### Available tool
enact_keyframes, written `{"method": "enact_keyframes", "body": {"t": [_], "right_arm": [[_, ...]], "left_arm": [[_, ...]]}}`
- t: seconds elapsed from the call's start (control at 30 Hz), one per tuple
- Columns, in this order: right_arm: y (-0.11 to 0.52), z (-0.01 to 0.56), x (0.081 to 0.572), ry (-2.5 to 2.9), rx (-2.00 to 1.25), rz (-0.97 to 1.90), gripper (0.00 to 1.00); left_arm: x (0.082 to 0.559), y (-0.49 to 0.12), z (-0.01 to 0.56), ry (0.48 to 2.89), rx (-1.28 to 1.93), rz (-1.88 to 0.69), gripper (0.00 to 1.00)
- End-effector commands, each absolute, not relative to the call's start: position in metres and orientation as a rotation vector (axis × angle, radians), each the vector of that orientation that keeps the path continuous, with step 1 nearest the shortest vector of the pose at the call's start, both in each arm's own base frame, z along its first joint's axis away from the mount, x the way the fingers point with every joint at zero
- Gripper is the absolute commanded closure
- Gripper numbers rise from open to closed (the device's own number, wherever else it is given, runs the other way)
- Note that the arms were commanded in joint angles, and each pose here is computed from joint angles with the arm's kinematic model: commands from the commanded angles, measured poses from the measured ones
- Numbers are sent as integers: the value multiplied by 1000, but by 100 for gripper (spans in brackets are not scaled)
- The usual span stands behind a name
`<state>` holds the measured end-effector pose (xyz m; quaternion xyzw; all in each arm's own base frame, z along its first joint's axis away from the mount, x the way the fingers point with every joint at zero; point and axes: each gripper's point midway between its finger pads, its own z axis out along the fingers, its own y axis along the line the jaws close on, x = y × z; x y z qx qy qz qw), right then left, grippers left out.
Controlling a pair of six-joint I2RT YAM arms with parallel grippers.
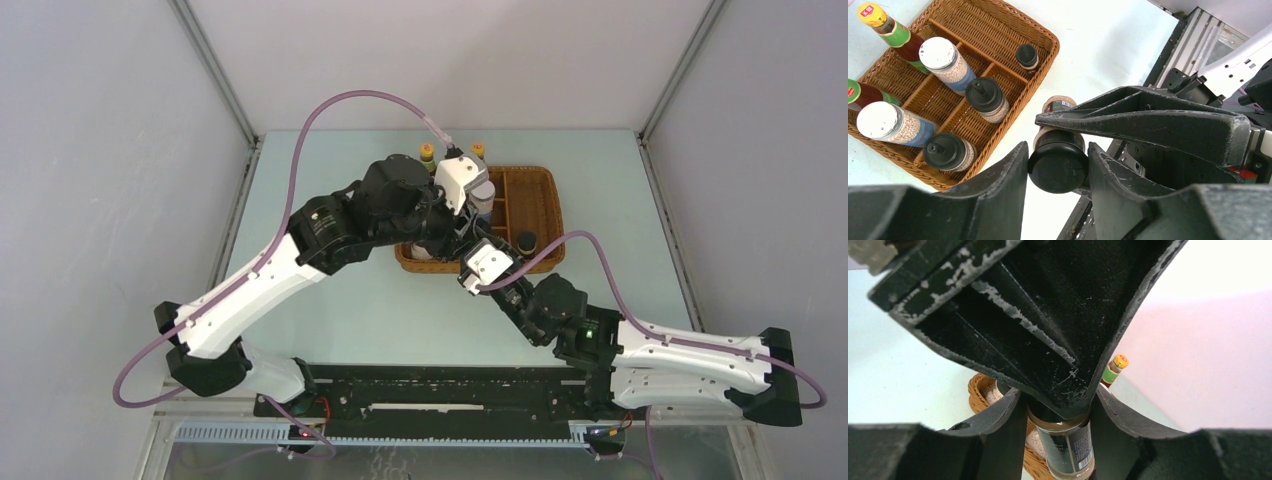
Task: Organize the condiment bottles
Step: Place the bottle in the storage box.
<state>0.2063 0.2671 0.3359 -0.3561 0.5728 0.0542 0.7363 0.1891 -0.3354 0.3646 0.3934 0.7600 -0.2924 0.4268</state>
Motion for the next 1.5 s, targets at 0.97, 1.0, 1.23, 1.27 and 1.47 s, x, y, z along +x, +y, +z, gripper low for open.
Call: {"method": "enact_keyframes", "body": {"t": [0.97,1.0,1.23,1.27,1.47], "right_arm": [[192,370,288,1444,-237,144,100],[189,368,295,1454,-210,155,100],[163,340,359,1520,-42,204,100],[160,335,369,1527,-22,213,100],[140,292,430,1574,66,269,100]], "left_arm": [[218,-289,387,1774,581,-634,33],[220,-287,387,1761,553,-632,33],[228,-284,374,1721,436,-650,34],[229,-284,372,1715,424,-652,33],[236,-287,359,1663,366,-668,34]]}}
